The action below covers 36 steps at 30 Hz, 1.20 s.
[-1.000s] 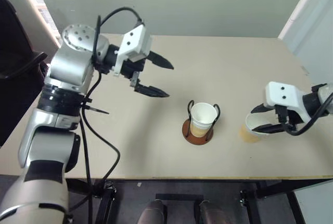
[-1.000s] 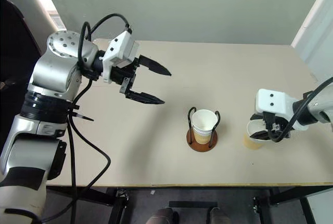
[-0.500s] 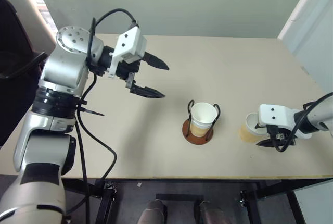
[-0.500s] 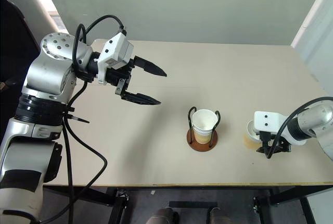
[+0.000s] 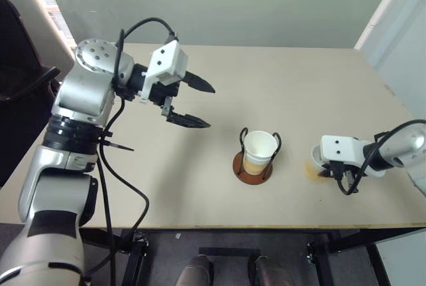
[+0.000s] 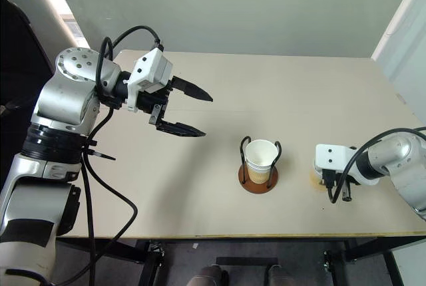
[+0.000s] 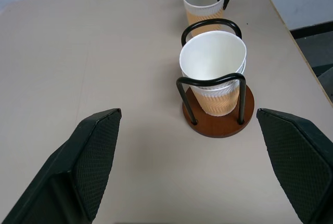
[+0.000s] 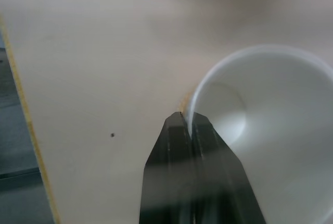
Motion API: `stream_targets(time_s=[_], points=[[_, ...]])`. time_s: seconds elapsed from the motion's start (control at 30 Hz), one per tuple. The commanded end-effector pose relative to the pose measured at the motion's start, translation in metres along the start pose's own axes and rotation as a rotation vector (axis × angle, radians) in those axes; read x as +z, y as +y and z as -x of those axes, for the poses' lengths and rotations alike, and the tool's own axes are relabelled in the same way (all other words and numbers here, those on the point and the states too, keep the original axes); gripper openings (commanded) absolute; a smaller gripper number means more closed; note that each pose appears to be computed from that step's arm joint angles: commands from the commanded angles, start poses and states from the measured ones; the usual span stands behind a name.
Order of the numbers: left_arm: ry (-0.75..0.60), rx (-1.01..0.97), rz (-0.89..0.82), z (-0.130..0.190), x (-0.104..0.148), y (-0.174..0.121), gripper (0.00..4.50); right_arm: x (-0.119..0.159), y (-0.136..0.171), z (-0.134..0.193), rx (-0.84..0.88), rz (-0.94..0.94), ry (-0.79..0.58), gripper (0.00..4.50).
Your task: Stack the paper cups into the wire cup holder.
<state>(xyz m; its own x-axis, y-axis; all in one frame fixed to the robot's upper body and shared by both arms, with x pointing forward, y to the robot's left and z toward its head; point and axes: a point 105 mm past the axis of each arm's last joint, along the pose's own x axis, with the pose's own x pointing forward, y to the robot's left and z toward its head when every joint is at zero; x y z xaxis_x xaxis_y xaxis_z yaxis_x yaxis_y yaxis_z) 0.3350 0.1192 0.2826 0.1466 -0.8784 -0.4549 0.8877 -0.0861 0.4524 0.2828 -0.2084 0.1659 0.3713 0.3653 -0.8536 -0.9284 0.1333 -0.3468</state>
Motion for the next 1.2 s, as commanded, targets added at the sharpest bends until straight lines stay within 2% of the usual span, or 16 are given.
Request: stream_targets(time_s=[0.03, 0.27, 0.37, 0.47, 0.7, 1.2], points=[[-0.065, 0.018, -0.034, 0.008, 0.015, -0.002, 4.50, 0.015, -0.007, 0.015, -0.033, 0.047, -0.011, 0.02], [-0.174, -0.001, 0.104, 0.017, 0.007, -0.022, 4.50, 0.062, -0.027, 0.066, -0.107, 0.125, -0.123, 0.02], [-0.163, 0.011, 0.174, 0.022, -0.003, -0.028, 4.50, 0.087, -0.028, 0.088, -0.109, 0.199, -0.168, 0.02], [-0.133, 0.019, 0.201, 0.026, -0.010, -0.030, 4.50, 0.106, -0.026, 0.096, -0.085, 0.273, -0.199, 0.02], [-0.098, 0.040, 0.201, 0.032, -0.013, -0.029, 4.50, 0.137, -0.016, 0.083, -0.013, 0.416, -0.259, 0.02], [-0.050, 0.064, 0.155, 0.041, -0.009, -0.021, 4.50, 0.149, -0.013, 0.043, 0.074, 0.525, -0.254, 0.02]])
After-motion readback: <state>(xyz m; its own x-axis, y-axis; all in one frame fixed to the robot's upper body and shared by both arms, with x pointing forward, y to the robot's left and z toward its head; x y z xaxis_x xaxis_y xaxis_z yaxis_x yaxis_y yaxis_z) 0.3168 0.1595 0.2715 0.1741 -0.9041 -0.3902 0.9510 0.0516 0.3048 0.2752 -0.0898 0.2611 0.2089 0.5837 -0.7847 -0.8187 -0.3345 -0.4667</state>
